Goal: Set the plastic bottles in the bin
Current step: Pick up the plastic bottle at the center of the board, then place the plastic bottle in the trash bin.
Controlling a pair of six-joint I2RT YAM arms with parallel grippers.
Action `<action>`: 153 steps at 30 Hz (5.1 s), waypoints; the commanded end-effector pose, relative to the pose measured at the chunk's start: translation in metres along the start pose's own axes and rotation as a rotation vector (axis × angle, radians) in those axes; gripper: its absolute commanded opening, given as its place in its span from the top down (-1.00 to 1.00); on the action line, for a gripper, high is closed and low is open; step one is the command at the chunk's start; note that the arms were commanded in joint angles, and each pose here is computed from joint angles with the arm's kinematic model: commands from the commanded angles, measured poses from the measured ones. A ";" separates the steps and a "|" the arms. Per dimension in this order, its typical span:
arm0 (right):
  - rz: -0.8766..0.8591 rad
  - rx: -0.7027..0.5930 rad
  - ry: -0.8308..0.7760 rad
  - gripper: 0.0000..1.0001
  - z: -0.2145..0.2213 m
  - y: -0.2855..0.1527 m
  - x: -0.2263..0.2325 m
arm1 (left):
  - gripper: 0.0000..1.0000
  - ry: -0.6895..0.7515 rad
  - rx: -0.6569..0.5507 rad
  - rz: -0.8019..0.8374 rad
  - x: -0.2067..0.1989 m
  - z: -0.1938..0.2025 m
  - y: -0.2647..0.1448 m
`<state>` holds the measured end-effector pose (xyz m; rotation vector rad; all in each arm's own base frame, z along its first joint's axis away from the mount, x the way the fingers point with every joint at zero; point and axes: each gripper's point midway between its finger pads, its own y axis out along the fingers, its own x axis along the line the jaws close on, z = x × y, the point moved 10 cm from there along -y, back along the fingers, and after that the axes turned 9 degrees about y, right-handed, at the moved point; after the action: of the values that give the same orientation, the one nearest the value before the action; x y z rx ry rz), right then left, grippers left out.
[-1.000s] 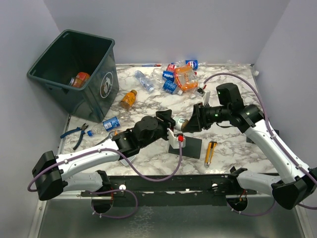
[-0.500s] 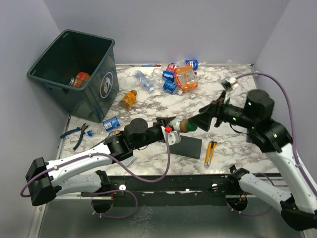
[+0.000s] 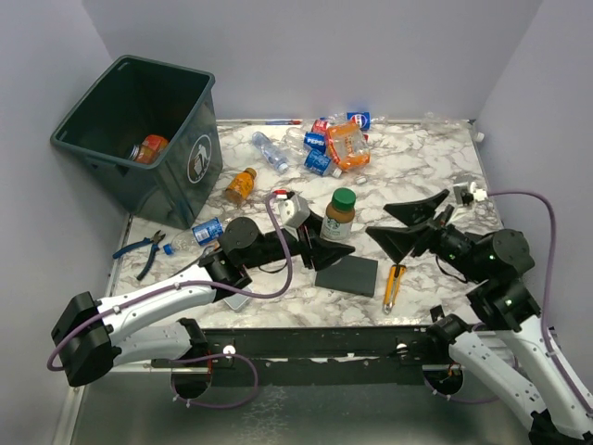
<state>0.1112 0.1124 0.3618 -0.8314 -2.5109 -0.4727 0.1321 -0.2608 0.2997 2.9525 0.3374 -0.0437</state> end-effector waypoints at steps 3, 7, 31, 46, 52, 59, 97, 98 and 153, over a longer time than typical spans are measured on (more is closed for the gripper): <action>-0.207 -0.030 0.118 -1.00 0.012 0.020 0.001 | 0.72 -0.196 -0.109 0.133 -0.015 -0.015 0.007; -0.277 -0.051 0.137 -1.00 0.010 0.032 0.001 | 0.73 -0.207 -0.099 0.124 -0.014 -0.011 0.008; -0.284 0.132 0.144 0.18 0.028 0.068 -0.002 | -0.66 -0.197 -0.125 0.018 -0.008 -0.018 0.007; -0.208 0.269 -0.030 0.41 0.047 0.044 -0.016 | -0.98 -0.071 -0.210 -0.362 0.007 -0.114 -0.019; -0.263 0.283 -0.012 0.42 0.046 0.053 -0.013 | -0.98 -0.126 -0.107 -0.175 0.004 -0.101 0.017; -0.274 0.294 -0.009 0.42 0.047 0.054 -0.013 | -0.83 -0.139 -0.045 -0.133 0.006 -0.087 0.028; -0.168 0.253 0.092 -0.99 0.014 0.044 0.010 | 1.00 0.116 -0.071 -0.580 0.041 -0.148 0.008; -0.154 0.237 0.098 -0.99 0.009 0.043 0.013 | 1.00 0.173 -0.082 -0.662 0.047 -0.163 0.004; 0.563 0.155 0.092 -0.93 0.078 0.034 -0.086 | -0.98 0.226 0.247 -0.845 0.081 -0.072 0.003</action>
<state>0.1546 0.1358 0.2721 -1.1455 -2.1905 -0.1696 0.2412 -0.2313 0.4385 2.4416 1.9879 0.5759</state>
